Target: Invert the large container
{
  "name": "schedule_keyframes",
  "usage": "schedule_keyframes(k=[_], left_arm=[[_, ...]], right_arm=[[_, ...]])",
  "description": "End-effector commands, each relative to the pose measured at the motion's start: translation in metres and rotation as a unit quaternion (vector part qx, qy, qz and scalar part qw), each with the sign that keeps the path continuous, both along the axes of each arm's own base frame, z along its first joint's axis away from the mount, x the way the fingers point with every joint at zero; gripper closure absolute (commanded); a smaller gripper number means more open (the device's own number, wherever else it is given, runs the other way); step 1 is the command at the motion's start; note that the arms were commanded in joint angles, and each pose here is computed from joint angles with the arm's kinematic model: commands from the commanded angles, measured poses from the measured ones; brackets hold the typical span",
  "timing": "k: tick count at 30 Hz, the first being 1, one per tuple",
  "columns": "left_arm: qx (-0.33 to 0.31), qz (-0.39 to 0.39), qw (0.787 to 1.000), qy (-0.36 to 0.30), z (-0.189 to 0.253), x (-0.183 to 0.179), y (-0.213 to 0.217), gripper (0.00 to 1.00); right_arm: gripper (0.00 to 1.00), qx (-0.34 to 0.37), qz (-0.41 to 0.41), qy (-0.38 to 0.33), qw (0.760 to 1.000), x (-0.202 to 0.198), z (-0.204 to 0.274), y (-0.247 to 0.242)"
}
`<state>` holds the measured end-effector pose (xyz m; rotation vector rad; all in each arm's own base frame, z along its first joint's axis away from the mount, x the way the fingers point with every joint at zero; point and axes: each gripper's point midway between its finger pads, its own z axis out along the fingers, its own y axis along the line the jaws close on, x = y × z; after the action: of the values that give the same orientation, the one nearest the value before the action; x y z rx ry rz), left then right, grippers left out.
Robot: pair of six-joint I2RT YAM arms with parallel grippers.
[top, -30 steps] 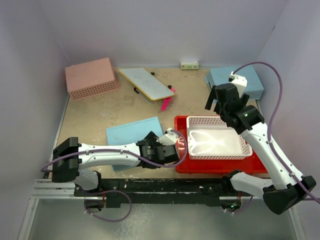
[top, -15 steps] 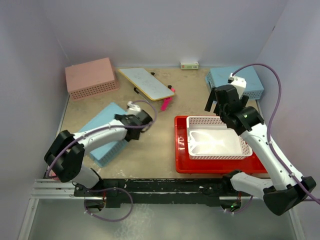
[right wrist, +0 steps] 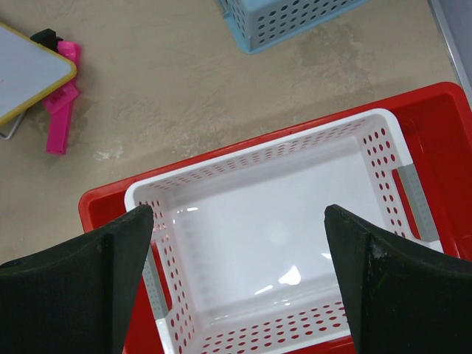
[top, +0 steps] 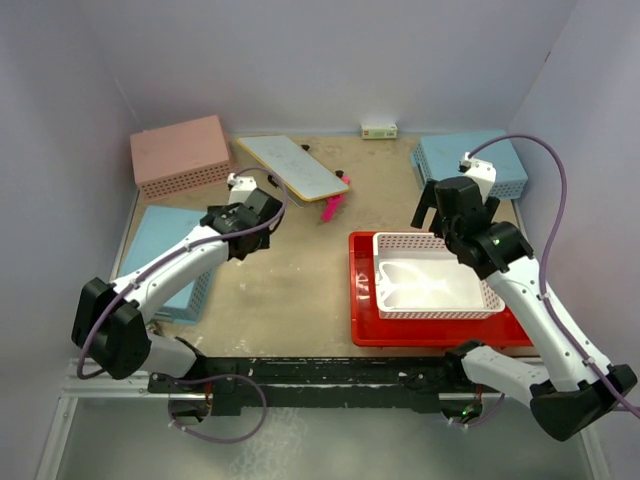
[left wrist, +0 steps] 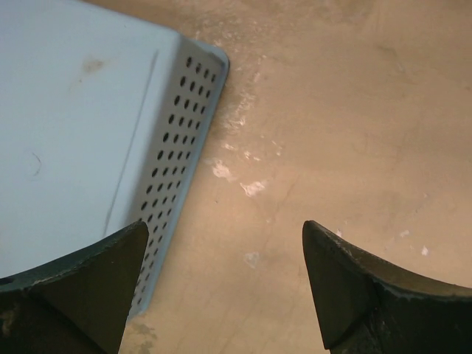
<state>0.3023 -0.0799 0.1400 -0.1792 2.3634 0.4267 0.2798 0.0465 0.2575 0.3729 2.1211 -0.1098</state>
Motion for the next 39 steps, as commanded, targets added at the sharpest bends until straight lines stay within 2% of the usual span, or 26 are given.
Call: schedule_keyframes(k=[1,4,9,14,18,19,24,28,30,33,36,39], left_arm=[[-0.028,0.047,0.998,-0.029,0.013,-0.018,0.002,0.18],[-0.061,0.107,0.991,-0.060,0.020,-0.025,0.023,0.18],[-0.124,0.175,0.974,-0.067,0.010,-0.032,0.053,0.18],[-0.136,0.168,0.975,-0.040,-0.013,-0.033,0.046,0.20],[-0.203,0.093,0.975,-0.021,-0.026,-0.020,0.009,0.23],[-0.203,0.088,0.975,-0.008,-0.033,-0.020,0.006,0.23],[-0.153,0.121,0.981,0.007,-0.053,-0.012,0.028,0.22],[-0.167,0.167,0.972,0.017,-0.067,-0.003,0.063,0.22],[-0.173,0.187,0.967,0.011,-0.066,0.001,0.078,0.22],[-0.180,0.180,0.967,0.001,-0.055,0.011,0.079,0.22],[-0.210,0.147,0.967,-0.005,-0.042,0.022,0.065,0.22],[-0.241,0.095,0.966,-0.010,-0.028,0.029,0.042,0.22]], right_arm=[[0.00,0.014,0.004,-0.011,1.000,0.006,0.002,0.006],[0.00,0.013,0.011,-0.011,1.000,0.009,0.002,0.008],[0.00,0.016,0.019,-0.008,1.000,0.012,0.000,0.013],[0.00,0.019,0.022,-0.005,1.000,0.011,-0.004,0.014],[0.00,0.018,0.025,0.000,1.000,0.009,-0.008,0.014],[0.00,0.017,0.030,0.003,0.999,0.009,-0.009,0.015],[0.01,0.015,0.105,0.030,0.994,0.009,-0.016,0.035],[0.04,0.014,0.157,0.076,0.985,0.002,-0.034,0.049],[0.08,0.000,0.165,0.095,0.982,0.002,-0.044,0.048],[0.15,0.043,0.188,0.137,0.972,-0.011,-0.070,0.066],[0.20,0.074,0.201,0.155,0.964,-0.020,-0.092,0.086],[0.21,0.069,0.199,0.176,0.962,-0.027,-0.112,0.100]])
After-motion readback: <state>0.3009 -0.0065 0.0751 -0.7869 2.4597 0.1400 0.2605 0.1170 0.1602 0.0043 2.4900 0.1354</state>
